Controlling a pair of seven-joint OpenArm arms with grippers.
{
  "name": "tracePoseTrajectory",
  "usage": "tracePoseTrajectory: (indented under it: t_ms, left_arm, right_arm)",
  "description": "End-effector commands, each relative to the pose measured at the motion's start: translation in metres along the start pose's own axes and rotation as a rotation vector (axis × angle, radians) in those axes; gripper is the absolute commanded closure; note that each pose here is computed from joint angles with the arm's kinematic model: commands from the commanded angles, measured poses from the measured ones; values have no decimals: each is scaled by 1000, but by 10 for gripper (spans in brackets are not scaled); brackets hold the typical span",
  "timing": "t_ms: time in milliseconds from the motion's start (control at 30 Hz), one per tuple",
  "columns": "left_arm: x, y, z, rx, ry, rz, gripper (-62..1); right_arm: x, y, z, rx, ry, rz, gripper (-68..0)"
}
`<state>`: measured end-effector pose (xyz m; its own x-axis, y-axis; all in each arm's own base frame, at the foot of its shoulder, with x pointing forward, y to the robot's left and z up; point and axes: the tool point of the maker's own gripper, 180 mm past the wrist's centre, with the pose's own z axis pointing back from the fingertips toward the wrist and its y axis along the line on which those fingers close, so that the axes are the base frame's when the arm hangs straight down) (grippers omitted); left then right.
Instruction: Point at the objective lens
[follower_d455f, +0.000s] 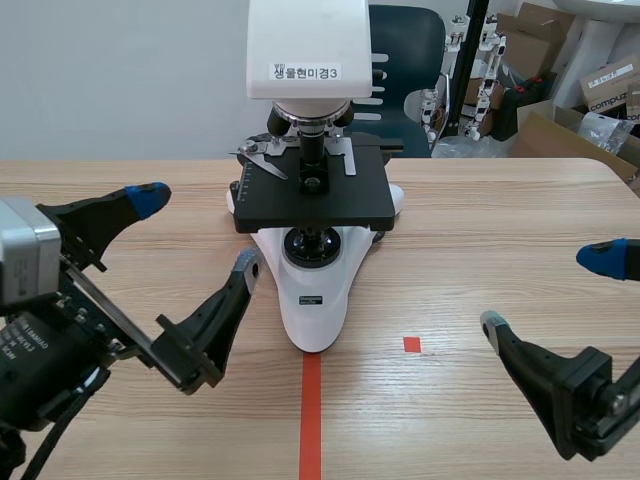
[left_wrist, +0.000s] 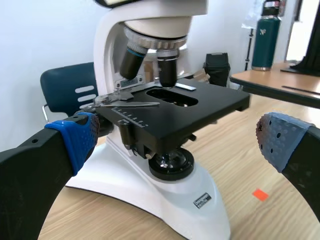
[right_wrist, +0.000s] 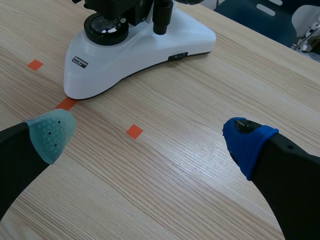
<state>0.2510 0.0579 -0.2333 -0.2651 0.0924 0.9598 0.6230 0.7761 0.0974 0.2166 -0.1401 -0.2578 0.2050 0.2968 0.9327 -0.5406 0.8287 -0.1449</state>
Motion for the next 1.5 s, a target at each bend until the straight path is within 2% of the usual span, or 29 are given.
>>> tracePoseTrajectory:
  t_ms: [0, 367, 633, 833, 1067, 1200, 1333, 1467]
  left_arm:
    - [18, -1, 2, -12, -28, -18, -623]
    - [41, -1, 30, 10, 182, -107, -623]
    - [41, -20, 55, 6, 285, -64, -623]
    - [45, -34, 64, -4, 308, -27, -623]
    - [61, -39, 60, -14, 289, -30, -623]
    - [63, -44, 63, -17, 297, -13, -623]
    - [62, -43, 63, -16, 301, -14, -623]
    - [65, -34, 64, 11, 293, -15, -623]
  right_arm:
    - [11, -3, -2, -6, -36, 9, -665]
    - [11, -3, -2, -6, -37, 9, -665]
    - [11, -3, -2, -6, -37, 9, -665]
    - [11, -3, -2, -6, -36, 9, -665]
    - [11, -3, -2, -6, -36, 9, -665]
    - [11, -3, -2, -6, -37, 9, -665]
    - [11, -3, -2, -6, -37, 9, -665]
    - [11, -3, -2, -6, -37, 9, -665]
